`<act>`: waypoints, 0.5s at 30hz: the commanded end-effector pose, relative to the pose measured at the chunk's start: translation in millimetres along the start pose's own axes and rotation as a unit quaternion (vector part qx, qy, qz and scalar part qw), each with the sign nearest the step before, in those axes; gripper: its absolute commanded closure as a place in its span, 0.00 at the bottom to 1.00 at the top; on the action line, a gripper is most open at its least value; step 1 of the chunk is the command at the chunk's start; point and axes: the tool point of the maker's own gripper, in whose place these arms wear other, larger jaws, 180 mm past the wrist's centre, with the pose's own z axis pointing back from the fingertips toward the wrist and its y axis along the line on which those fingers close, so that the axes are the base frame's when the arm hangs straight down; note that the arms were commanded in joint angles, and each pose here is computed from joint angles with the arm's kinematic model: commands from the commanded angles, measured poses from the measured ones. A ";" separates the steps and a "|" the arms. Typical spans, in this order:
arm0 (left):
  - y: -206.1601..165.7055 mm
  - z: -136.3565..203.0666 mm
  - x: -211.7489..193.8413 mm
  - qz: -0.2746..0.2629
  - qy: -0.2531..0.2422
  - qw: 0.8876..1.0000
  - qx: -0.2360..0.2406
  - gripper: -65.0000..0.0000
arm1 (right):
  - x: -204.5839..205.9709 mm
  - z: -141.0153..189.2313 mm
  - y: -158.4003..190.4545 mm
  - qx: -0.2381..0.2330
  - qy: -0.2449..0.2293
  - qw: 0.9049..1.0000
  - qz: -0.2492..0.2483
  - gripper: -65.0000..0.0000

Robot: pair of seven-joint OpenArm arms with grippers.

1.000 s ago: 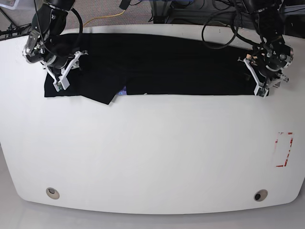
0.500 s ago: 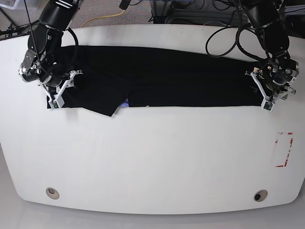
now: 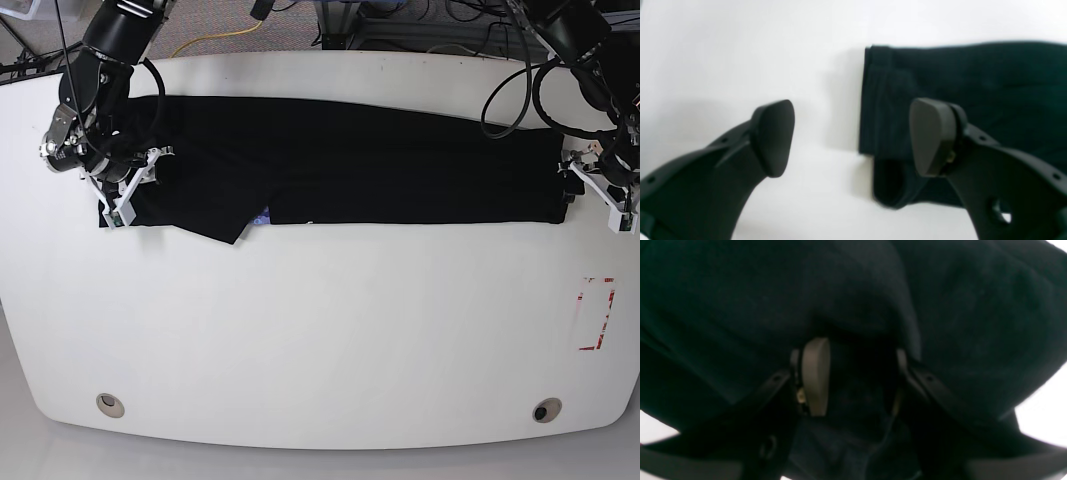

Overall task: Fold the T-shirt properly
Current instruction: 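Release the band end with the left gripper and regrasp it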

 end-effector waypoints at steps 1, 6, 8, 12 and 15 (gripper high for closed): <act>3.6 -0.1 1.9 0.014 -0.014 1.000 -0.021 0.22 | 11.7 7.4 -6.2 -0.007 -0.018 1.000 0.007 0.63; -0.2 -8.2 -19.7 0.056 -0.002 0.996 -0.069 0.22 | 10.2 7.8 -5.6 -0.006 -0.018 1.000 0.008 0.63; -7.0 -13.2 -24.8 0.065 0.004 0.994 -0.085 0.22 | 9.5 7.7 -5.5 -0.006 -0.017 1.000 0.008 0.63; -11.4 -18.1 -32.2 0.072 0.014 0.993 -0.093 0.22 | 8.7 7.8 -5.8 -0.007 -0.016 1.000 0.007 0.63; -14.5 -23.3 -42.8 0.085 0.027 0.991 -0.102 0.22 | 8.6 7.4 -5.1 -0.006 -0.017 1.000 0.006 0.63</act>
